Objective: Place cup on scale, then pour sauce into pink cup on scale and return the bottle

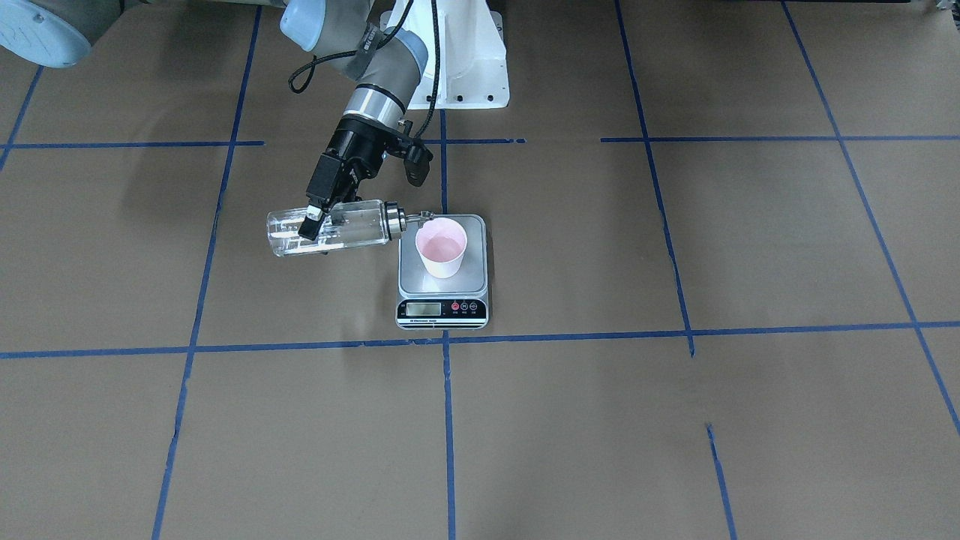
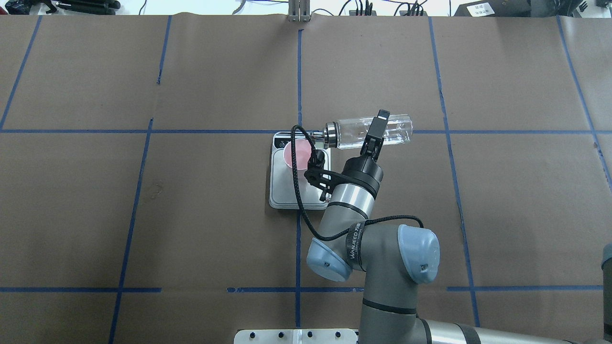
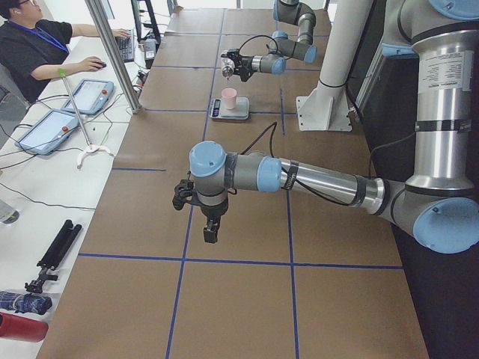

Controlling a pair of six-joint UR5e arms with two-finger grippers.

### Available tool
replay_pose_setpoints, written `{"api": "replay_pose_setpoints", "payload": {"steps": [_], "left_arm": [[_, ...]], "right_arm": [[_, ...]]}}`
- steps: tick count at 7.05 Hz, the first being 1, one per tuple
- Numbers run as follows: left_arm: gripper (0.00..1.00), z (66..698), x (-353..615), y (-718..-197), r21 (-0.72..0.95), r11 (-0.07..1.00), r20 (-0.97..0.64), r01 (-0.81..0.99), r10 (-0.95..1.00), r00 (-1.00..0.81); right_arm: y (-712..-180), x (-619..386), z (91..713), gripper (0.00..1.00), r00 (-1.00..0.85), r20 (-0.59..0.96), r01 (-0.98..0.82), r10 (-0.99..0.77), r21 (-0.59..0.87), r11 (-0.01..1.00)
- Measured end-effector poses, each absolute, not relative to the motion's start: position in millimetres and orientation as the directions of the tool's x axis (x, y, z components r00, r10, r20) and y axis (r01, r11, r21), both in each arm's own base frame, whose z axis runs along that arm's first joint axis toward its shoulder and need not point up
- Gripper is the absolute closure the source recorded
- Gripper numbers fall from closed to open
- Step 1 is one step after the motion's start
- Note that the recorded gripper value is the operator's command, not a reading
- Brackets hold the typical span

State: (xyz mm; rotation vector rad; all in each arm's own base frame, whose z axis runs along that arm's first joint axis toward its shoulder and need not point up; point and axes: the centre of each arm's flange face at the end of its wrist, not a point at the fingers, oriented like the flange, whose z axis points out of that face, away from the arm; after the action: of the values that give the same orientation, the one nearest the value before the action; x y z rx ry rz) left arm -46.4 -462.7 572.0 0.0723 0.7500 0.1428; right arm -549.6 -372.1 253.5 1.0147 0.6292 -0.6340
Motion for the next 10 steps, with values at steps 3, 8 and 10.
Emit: {"api": "replay_pose_setpoints", "payload": {"steps": [3, 8, 10], "left_arm": [[0.0, 574, -46, -463, 0.112, 0.988, -0.674, -0.103, 0.152, 0.723], [0.0, 573, -45, -463, 0.114, 0.988, -0.685, -0.103, 0.153, 0.713], [0.0, 572, -45, -464, 0.115, 0.988, -0.685, -0.103, 0.154, 0.712]], "right_arm": [[-377, -544, 249, 1.0, 0.547, -0.814, 0.809, -0.197, 0.454, 0.373], [-388, -533, 244, 1.0, 0.451, -0.867, 0.85, -0.212, 0.344, 0.399], [-389, -531, 248, 1.0, 0.439, -0.872, 0.854, -0.214, 0.331, 0.402]]}}
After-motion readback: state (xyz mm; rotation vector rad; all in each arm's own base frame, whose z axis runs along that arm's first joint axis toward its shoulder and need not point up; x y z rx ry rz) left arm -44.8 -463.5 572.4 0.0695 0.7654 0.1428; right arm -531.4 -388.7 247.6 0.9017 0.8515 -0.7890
